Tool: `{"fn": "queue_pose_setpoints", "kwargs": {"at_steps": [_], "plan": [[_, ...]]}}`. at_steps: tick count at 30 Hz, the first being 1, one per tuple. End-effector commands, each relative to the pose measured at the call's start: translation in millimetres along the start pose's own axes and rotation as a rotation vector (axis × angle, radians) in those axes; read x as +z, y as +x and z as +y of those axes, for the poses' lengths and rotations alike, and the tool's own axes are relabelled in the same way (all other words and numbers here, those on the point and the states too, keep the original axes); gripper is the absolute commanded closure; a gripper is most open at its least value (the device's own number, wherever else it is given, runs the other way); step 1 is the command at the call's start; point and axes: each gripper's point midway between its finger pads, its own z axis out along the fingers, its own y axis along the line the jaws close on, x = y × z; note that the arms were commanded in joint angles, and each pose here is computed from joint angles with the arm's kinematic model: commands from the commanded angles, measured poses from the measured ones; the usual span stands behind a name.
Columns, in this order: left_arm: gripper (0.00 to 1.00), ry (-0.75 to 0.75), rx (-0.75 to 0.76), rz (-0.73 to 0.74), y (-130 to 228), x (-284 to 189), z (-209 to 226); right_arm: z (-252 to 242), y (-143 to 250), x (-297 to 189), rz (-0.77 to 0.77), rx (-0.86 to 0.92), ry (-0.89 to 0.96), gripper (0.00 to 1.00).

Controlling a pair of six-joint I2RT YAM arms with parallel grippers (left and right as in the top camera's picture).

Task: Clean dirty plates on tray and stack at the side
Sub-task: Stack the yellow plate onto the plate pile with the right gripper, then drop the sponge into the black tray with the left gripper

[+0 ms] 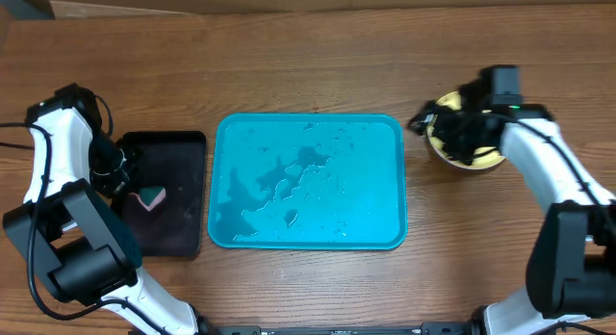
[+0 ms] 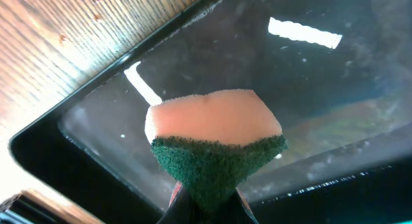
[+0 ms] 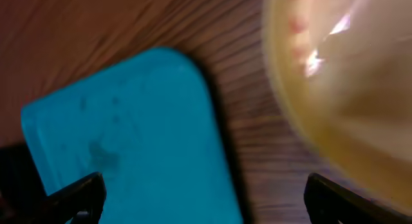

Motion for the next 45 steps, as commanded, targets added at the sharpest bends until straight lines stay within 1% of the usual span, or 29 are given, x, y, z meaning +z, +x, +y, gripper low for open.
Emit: {"fn": "queue_pose_setpoints", "kwargs": {"at_steps": [1, 5, 6, 7, 8, 9, 10, 11, 14, 18, 21, 24, 26, 30, 34, 38, 40, 45], "plan": [[0.96, 0.056, 0.027, 0.005, 6, 5, -8, 35, 26, 12, 0.068, -0.107, -0.053, 0.0], [0.96, 0.254, 0.164, 0.036, 12, 13, -42, 67, 50, 25, 0.105, -0.208, -0.079, 0.0], [0.95, 0.304, 0.201, 0.043, 15, 12, -50, 75, 56, 28, 0.111, -0.237, -0.089, 0.0], [0.91, 0.352, 0.236, 0.047, 16, 11, -58, 82, 61, 30, 0.115, -0.26, -0.097, 0.0], [0.83, 0.378, 0.258, 0.049, 18, 9, -62, 89, 66, 33, 0.118, -0.281, -0.105, 0.0], [0.7, 0.388, 0.264, 0.049, 18, 9, -64, 96, 71, 35, 0.123, -0.305, -0.115, 0.0], [0.55, 0.386, 0.266, 0.048, 18, 9, -64, 102, 76, 37, 0.126, -0.323, -0.123, 0.0], [0.37, 0.386, 0.268, 0.048, 18, 9, -64, 108, 79, 37, 0.127, -0.331, -0.13, 0.0], [0.0, 0.387, 0.265, 0.048, 17, 8, -62, 123, 86, 33, 0.117, -0.36, -0.156, 0.0], [0.0, 0.384, 0.248, 0.054, 14, -1, -58, 137, 87, 11, 0.077, -0.392, -0.191, 0.0], [0.0, 0.392, 0.251, 0.066, 11, -17, -52, 146, 89, -13, 0.043, -0.41, -0.215, 0.0], [0.0, 0.452, 0.304, 0.089, 15, -45, -53, 150, 89, -40, -0.012, -0.429, -0.217, 0.0], [0.0, 0.489, 0.311, 0.096, 17, -68, -53, 150, 88, -57, -0.057, -0.436, -0.202, 0.0], [0.02, 0.548, 0.342, 0.066, 27, -109, -53, 150, 92, -90, -0.125, -0.45, -0.198, 0.0], [0.03, 0.601, 0.428, -0.032, 48, -147, -50, 147, 104, -116, -0.147, -0.457, -0.209, 0.0], [0.03, 0.633, 0.501, -0.146, 78, -187, -41, 132, 117, -136, -0.161, -0.45, -0.159, 0.0], [0.0, 0.649, 0.541, -0.202, 97, -205, -37, 120, 122, -145, -0.178, -0.444, -0.108, 0.0], [0.0, 0.658, 0.65, -0.301, 150, -230, -24, 95, 145, -168, -0.182, -0.446, -0.038, 0.0]]}}
